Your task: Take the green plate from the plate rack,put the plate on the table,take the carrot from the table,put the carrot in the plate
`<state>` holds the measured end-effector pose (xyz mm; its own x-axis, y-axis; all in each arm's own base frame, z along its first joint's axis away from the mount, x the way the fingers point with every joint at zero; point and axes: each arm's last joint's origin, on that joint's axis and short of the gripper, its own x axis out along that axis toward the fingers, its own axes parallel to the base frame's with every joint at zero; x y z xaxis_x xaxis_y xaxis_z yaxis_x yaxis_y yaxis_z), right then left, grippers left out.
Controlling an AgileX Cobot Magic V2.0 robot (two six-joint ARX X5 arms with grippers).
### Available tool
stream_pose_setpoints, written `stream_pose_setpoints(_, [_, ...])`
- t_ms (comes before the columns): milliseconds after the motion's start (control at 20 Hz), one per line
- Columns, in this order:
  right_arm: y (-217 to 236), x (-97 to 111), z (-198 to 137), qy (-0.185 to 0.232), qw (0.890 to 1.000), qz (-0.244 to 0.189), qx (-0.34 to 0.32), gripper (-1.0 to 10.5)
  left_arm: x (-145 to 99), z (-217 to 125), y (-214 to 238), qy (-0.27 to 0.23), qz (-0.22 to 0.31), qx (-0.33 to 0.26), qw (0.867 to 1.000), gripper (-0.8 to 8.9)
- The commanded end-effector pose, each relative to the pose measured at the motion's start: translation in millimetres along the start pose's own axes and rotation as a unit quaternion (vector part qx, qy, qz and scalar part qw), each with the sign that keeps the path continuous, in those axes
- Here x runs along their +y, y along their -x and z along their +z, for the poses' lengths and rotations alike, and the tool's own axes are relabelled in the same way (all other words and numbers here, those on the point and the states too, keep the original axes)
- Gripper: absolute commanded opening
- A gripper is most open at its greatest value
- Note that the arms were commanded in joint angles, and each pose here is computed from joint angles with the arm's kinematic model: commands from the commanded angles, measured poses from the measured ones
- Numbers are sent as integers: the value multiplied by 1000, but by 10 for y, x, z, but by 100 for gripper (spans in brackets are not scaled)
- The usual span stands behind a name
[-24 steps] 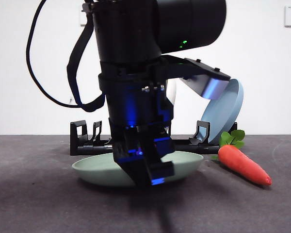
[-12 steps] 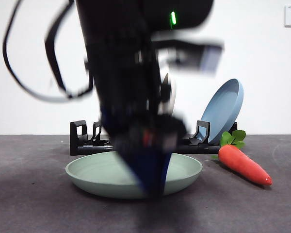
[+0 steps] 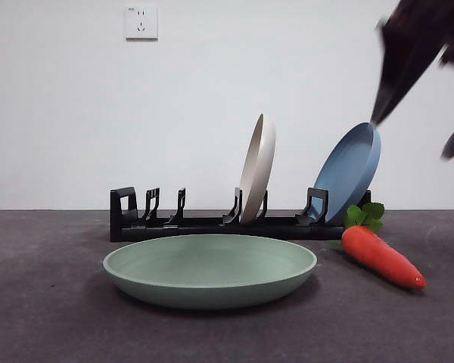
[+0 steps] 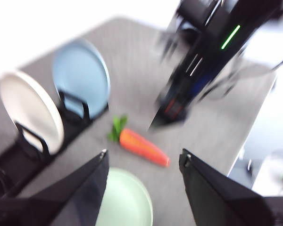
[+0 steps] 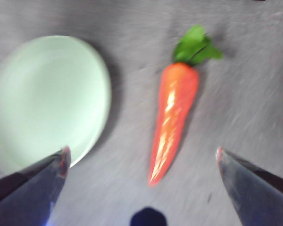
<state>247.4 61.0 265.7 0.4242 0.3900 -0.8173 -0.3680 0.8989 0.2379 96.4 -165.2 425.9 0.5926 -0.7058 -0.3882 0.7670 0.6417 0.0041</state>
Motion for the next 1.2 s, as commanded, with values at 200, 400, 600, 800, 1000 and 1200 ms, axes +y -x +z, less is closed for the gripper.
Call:
stream_pose_setpoints(200, [-713, -39, 146, 7, 999, -43, 24, 657, 67, -26, 386, 26, -5, -35, 999, 256])
stream_pose_setpoints(400, [-1152, -55, 145, 17, 996, -82, 37, 585, 78, -68, 425, 44, -4, -19, 999, 256])
stream_pose_setpoints(600, [-1327, -78, 136, 3, 996, -87, 36, 485, 79, -82, 425, 43, -3, -13, 999, 256])
stream_pose_setpoints(800, [-1398, -97, 119, -2, 995, -87, 42, 273, 79, -83, 425, 44, -3, -12, 999, 256])
stream_pose_setpoints(1000, [-1401, -97, 117, -9, 995, -86, 42, 85, 79, -83, 425, 44, -3, -12, 999, 256])
stream_pose_setpoints(1200, [-1387, -92, 111, -10, 995, -83, 46, -17, 79, -83, 425, 44, -2, -12, 999, 256])
